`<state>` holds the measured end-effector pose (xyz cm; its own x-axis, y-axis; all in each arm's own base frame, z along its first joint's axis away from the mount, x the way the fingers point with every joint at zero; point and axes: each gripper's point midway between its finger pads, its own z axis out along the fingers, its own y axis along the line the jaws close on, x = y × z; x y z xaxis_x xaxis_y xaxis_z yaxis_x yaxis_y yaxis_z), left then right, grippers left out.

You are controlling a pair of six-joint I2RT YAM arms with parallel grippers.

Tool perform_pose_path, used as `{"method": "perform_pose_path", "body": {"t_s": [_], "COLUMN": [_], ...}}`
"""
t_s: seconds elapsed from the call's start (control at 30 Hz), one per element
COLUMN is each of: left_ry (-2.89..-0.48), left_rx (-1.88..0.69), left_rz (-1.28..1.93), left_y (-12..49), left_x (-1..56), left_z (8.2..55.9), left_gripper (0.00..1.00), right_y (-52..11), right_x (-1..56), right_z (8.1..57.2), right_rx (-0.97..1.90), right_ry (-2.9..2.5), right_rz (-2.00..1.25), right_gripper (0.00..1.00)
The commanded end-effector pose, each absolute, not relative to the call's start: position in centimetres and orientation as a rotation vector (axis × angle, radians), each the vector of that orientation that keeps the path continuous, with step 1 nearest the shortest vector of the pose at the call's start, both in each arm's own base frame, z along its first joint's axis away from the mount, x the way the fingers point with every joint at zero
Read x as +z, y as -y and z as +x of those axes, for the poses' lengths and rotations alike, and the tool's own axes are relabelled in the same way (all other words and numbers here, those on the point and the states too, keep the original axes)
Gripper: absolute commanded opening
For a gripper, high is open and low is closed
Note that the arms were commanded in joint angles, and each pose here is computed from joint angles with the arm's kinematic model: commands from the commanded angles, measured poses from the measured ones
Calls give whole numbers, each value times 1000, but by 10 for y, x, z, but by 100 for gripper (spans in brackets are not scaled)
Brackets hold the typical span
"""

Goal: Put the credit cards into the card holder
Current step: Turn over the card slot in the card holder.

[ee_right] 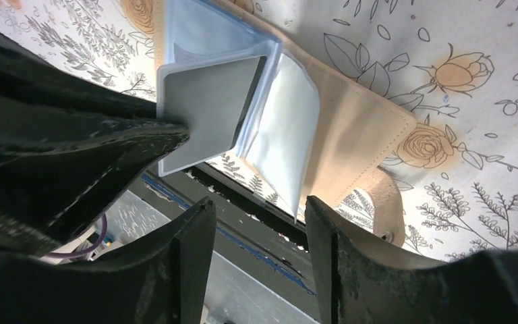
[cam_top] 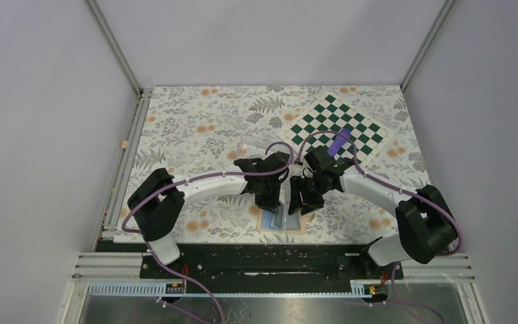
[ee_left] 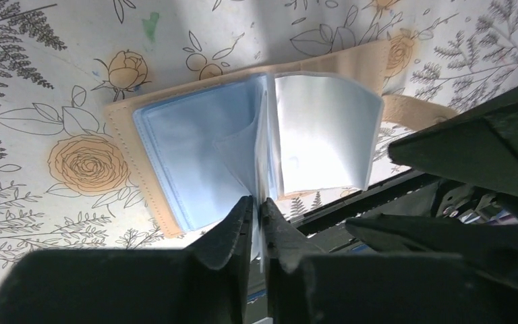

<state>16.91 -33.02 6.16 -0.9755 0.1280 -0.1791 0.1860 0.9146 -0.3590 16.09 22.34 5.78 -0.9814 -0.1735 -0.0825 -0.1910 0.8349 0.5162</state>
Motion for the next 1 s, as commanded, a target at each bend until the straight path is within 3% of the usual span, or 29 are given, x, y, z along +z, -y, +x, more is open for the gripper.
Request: {"method": "perform_pose_path", "body": {"t_s": [0.0, 0.1, 0.17, 0.37, 0.73, 0.97], "left_ry": [-2898, -2895, -2877, -2820, -2809, -2634], "left_rx": [-602, -669, -747, -1014, -1251, -1530], "left_rz": [227, 233, 230, 205, 190, 242], "left_y": [341, 349, 359, 386, 412, 435], "left_x": [74, 78, 82, 92, 76, 102], "left_z": [174, 172, 172, 166, 157, 156], "left_gripper": [17, 34, 39, 41, 42, 45], "right_y": [-219, -210, -202, -181, -176, -177], "right_x": [73, 77, 79, 91, 97, 102], "right_z": [163, 167, 171, 183, 189, 191], "right_rx": [823, 804, 773, 746, 763, 803], "right_ry": [-2925, -2901, -2883, -2832, -2818, -2810], "right_rz": [-312, -284, -265, -177, -134, -119], "right_gripper": [59, 60, 61, 62, 63, 70]}}
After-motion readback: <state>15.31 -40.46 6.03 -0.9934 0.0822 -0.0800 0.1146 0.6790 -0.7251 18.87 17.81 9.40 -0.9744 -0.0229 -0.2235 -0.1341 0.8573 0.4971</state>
